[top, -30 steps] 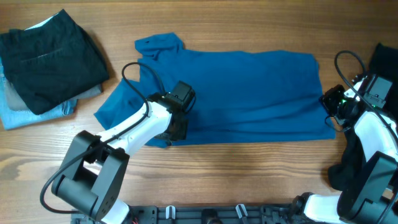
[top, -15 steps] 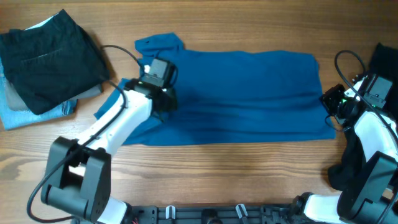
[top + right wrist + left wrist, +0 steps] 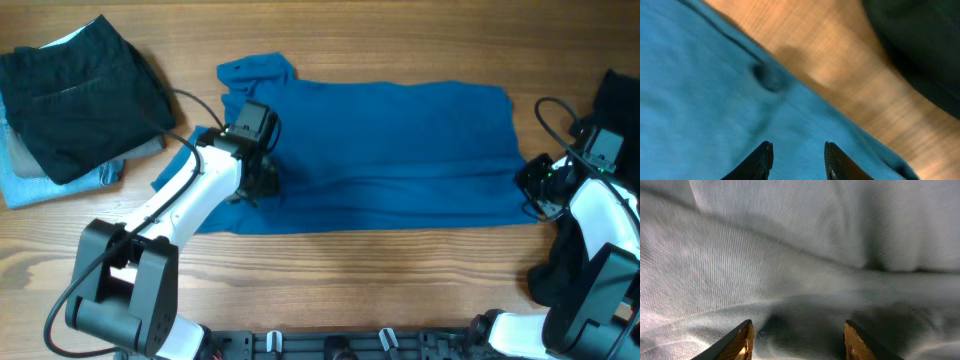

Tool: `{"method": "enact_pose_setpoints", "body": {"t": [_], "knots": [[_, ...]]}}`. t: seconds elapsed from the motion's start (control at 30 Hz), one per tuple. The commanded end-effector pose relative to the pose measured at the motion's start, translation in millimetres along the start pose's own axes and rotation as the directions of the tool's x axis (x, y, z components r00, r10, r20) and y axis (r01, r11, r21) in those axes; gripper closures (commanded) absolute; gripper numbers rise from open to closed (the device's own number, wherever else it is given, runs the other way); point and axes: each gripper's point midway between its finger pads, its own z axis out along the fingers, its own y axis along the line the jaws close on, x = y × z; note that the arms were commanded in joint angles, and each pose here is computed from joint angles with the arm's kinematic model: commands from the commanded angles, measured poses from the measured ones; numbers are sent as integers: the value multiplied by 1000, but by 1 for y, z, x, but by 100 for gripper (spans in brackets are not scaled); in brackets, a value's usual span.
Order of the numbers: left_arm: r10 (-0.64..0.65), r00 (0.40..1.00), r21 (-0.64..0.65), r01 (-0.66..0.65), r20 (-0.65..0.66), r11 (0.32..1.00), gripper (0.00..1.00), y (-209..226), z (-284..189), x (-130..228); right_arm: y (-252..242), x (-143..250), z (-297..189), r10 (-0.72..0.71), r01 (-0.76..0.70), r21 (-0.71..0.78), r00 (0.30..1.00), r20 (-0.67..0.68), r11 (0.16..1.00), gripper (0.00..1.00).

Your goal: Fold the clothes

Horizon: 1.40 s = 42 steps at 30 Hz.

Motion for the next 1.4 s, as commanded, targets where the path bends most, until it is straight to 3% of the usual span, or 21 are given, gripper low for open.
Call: {"method": "enact_pose_setpoints", "body": {"t": [0.0, 0.17, 0.3, 0.53, 0.6, 0.7, 0.8, 0.83, 0.97, 1.07, 1.23, 1.37], "knots": [[-8, 998, -26, 6, -56, 1000, 43, 15, 19, 27, -23, 19, 12, -23, 27, 89, 999, -36, 996, 62], [-7, 998, -47, 4, -68, 999, 43, 25, 35, 42, -51, 45, 19, -11, 27, 185, 996, -86, 982, 64], [-8, 997, -78, 2, -77, 997, 41, 33, 38, 47, -85, 55, 10, 90, -58, 369, 993, -71, 928, 69], [-27, 995, -91, 18, -94, 996, 45, 42, 34, 48, -97, 68, 2, 147, -92, 437, 985, -93, 895, 73], [12, 1000, -44, -12, -18, 999, 44, 28, 16, 23, -78, 61, 1, 106, -58, 350, 987, -119, 935, 71], [64, 990, 42, -70, 123, 997, 31, 2, -23, -23, -40, 34, -19, 77, -57, 206, 993, -86, 977, 63], [18, 948, 123, -60, 319, 991, 18, -15, -72, -90, 18, -9, -61, -60, 60, -27, 998, 20, 998, 31], [-14, 924, 149, -46, 382, 988, 19, -15, -84, -110, 27, -15, -71, -84, 86, -60, 995, 47, 994, 27], [-159, 817, 253, 17, 554, 967, 20, -6, -104, -175, 50, -21, -89, -177, 190, -163, 980, 93, 968, 25], [-194, 811, 326, 4, 551, 945, 24, -8, -79, -200, 46, -14, -85, -178, 185, -154, 982, 58, 971, 25], [-231, 868, 360, 66, 440, 931, 25, 9, -22, -222, 44, -10, -85, -176, 180, -149, 984, 41, 972, 25], [-365, 874, 534, 151, 321, 832, 24, 6, 12, -246, 43, -8, -84, -175, 177, -145, 984, 31, 973, 25]]}}
